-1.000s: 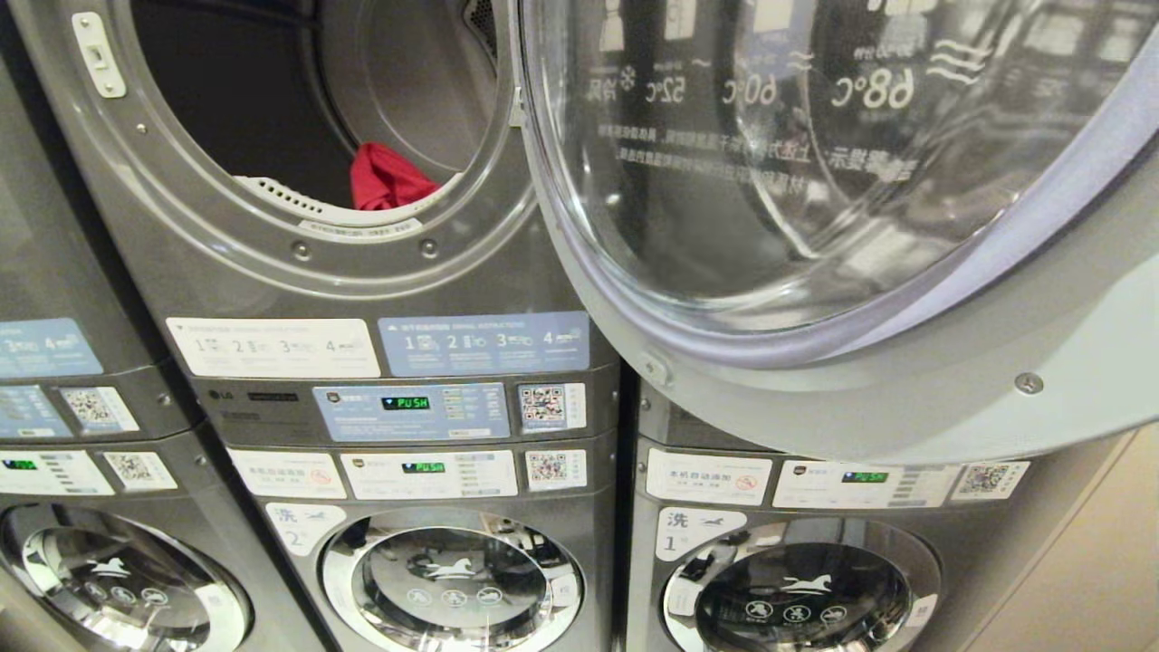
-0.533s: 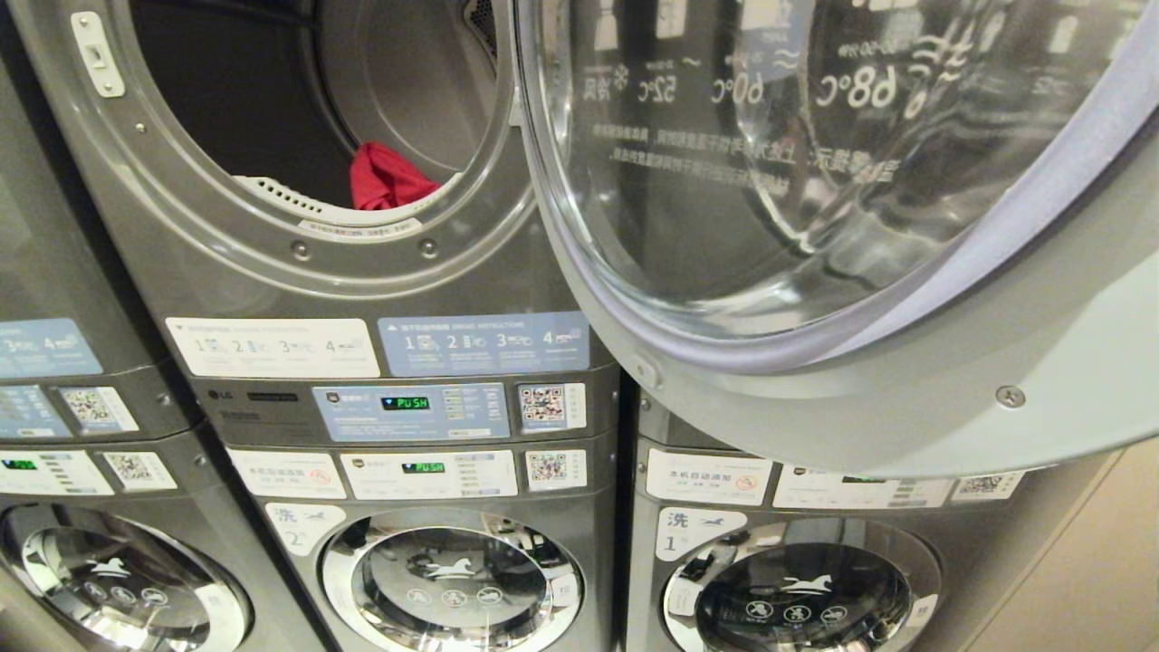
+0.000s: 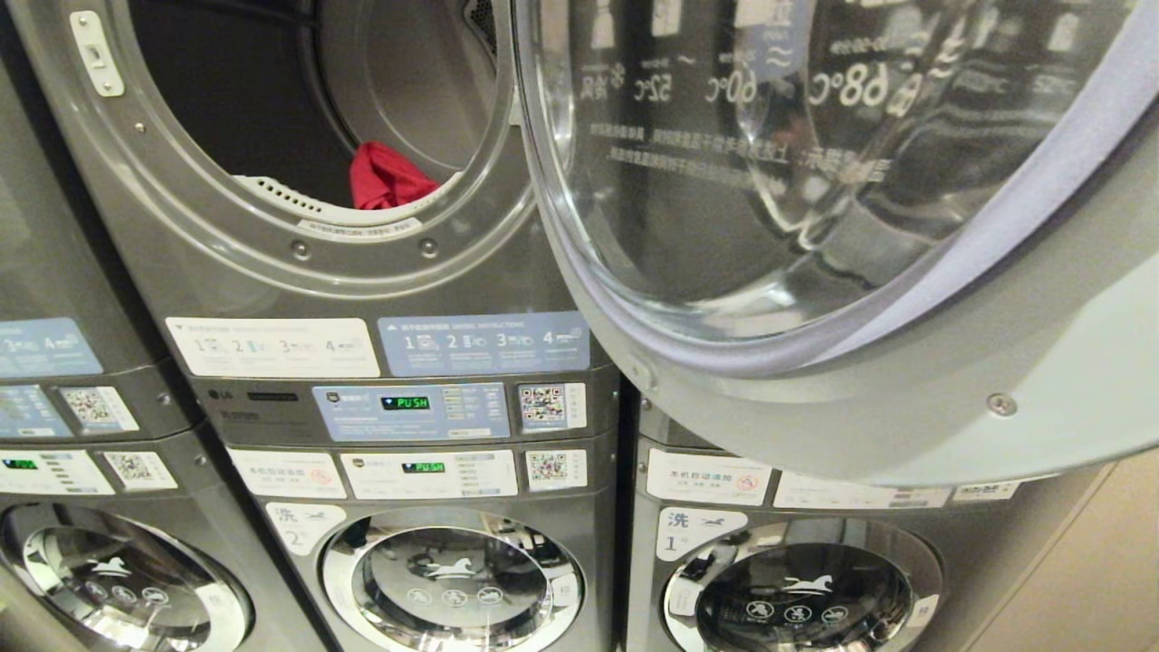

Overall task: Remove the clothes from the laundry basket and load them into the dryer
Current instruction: Close the dryer

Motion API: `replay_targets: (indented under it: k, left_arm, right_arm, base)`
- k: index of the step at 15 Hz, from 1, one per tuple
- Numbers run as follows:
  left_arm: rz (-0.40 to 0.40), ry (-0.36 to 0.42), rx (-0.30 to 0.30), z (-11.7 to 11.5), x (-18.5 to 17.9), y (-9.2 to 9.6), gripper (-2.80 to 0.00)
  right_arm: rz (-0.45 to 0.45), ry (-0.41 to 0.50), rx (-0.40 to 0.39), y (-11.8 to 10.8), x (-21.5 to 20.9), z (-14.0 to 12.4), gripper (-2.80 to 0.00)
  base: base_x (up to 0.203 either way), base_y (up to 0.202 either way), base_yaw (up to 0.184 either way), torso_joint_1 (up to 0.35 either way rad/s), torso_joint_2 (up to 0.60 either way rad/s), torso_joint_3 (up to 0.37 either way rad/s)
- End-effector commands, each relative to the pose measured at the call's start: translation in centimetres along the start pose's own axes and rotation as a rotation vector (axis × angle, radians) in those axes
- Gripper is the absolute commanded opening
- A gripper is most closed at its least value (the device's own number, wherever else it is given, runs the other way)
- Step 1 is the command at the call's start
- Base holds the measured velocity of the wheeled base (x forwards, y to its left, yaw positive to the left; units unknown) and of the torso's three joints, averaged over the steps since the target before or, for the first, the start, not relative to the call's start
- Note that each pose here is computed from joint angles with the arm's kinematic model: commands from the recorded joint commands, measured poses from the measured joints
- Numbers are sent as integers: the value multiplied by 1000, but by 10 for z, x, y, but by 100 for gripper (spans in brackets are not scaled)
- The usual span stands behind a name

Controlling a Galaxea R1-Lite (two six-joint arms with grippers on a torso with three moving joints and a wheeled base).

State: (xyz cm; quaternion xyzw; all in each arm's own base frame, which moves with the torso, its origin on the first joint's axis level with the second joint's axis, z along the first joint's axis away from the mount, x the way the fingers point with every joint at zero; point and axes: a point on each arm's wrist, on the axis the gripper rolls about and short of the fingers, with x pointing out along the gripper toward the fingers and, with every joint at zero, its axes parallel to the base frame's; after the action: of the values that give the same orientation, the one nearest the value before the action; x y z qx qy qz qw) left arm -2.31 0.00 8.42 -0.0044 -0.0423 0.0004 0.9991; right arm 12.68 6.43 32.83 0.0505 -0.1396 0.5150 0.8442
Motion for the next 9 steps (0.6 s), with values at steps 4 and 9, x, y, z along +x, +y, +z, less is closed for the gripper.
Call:
replay_targets:
  k: [4,9]
  left_arm:
    - [1,29,0,-9,2,0,-280]
    - [1,29,0,-9,2,0,-280]
  right_arm:
    - [232,-32,118,19,55,5,-280]
    - [188,-17,136,10,74,-2,-280]
  base:
    - [0,0,0,0,0,0]
    - [0,0,0,0,0,0]
